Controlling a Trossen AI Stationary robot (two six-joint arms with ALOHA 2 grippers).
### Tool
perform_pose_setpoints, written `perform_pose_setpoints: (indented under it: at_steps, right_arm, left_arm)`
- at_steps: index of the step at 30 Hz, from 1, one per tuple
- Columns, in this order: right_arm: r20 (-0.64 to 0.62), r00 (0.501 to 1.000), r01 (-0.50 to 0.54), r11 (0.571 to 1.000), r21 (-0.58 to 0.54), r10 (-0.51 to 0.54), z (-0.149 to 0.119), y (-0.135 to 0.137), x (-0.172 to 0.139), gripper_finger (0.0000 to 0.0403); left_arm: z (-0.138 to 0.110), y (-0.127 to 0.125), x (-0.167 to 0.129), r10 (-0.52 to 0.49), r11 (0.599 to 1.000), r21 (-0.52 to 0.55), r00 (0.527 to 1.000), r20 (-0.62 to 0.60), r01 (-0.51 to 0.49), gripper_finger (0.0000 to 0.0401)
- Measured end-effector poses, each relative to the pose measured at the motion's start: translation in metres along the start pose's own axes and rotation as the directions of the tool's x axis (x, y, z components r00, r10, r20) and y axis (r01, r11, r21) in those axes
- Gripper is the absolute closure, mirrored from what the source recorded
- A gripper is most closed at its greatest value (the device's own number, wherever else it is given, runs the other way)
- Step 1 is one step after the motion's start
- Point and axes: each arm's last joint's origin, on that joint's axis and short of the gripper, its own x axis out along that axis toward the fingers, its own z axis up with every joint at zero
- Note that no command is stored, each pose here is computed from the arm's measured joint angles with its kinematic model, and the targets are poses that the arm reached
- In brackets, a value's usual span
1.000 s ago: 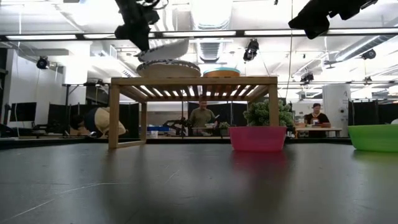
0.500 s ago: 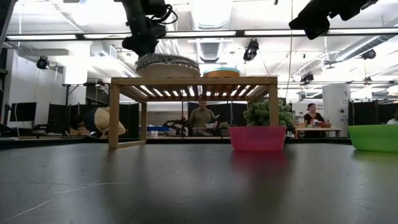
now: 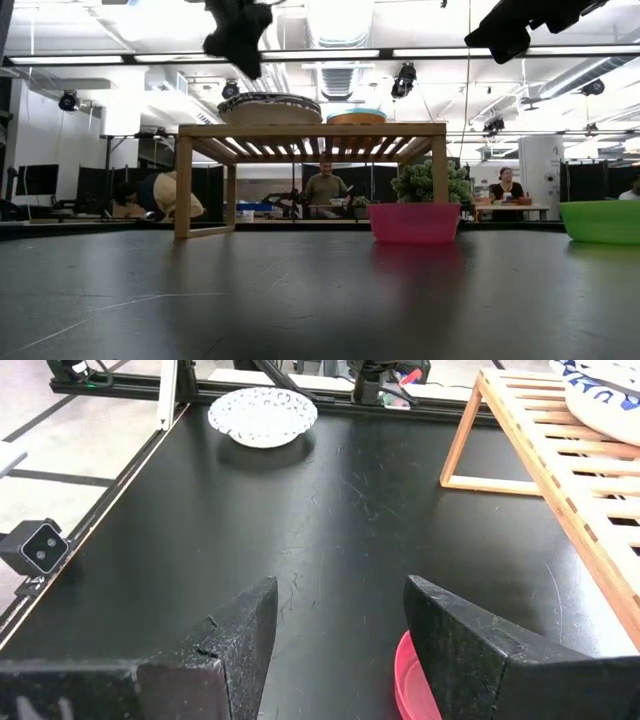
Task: Place and stack bowls onto a shelf
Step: Stack the pink bowl on top of the other blue bowl on the shelf
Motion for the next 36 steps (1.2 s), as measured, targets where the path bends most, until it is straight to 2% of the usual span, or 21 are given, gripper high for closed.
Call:
perform_pose_setpoints:
  at_steps: [4, 9, 12, 15, 19, 21, 23, 25, 30, 36]
  right_arm:
    - [0.002, 1.0, 0.002, 1.0, 0.001, -0.002, 0.0, 0.0, 0.0, 0.0195]
    - [0.01, 0.999, 0.042, 0.999, 0.016, -0.042, 0.001, -0.002, 0.0, 0.0195]
    - [0.012, 0.996, 0.092, 0.995, 0.036, -0.092, 0.001, -0.003, 0.0, 0.0195]
    - [0.004, 0.994, 0.107, 0.993, 0.055, -0.107, 0.0, -0.003, 0.002, 0.0195]
    - [-0.027, 0.993, 0.116, 0.989, 0.094, -0.114, -0.003, -0.002, 0.009, 0.0195]
    - [-0.054, 0.986, 0.165, 0.978, 0.129, -0.159, -0.005, -0.003, 0.016, 0.0195]
    - [-0.085, 0.973, 0.224, 0.962, 0.159, -0.212, -0.009, -0.003, 0.023, 0.0195]
    - [-0.114, 0.967, 0.245, 0.954, 0.174, -0.228, -0.012, -0.002, 0.032, 0.0195]
    - [-0.182, 0.956, 0.267, 0.94, 0.211, -0.23, -0.012, 0.001, 0.052, 0.0195]
    - [-0.246, 0.94, 0.284, 0.941, 0.181, -0.237, -0.003, 0.005, 0.078, 0.0195]
  left_arm:
    - [-0.006, -0.047, -0.014, -0.098, 0.989, 0.115, 0.995, 0.034, 0.094, 0.0311]
    - [-0.025, -0.118, -0.03, -0.204, 0.932, 0.318, 0.977, 0.06, 0.175, 0.0311]
    - [-0.047, -0.158, -0.032, -0.233, 0.871, 0.457, 0.97, 0.063, 0.179, 0.0311]
    - [-0.076, -0.193, -0.03, -0.282, 0.787, 0.578, 0.959, 0.028, 0.215, 0.0311]
    - [-0.114, -0.232, -0.021, -0.367, 0.699, 0.664, 0.93, 0.012, 0.267, 0.0311]
    - [-0.132, -0.247, -0.014, -0.406, 0.661, 0.694, 0.914, 0.011, 0.285, 0.0311]
    - [-0.149, -0.257, -0.007, -0.427, 0.624, 0.724, 0.904, 0.0, 0.295, 0.0311]
    - [-0.162, -0.261, 0.0, -0.424, 0.604, 0.739, 0.906, -0.021, 0.299, 0.0311]
    - [-0.176, -0.252, 0.011, -0.438, 0.63, 0.715, 0.899, 0.002, 0.305, 0.0311]
    - [-0.195, -0.223, 0.011, -0.529, 0.651, 0.689, 0.841, 0.112, 0.318, 0.0311]
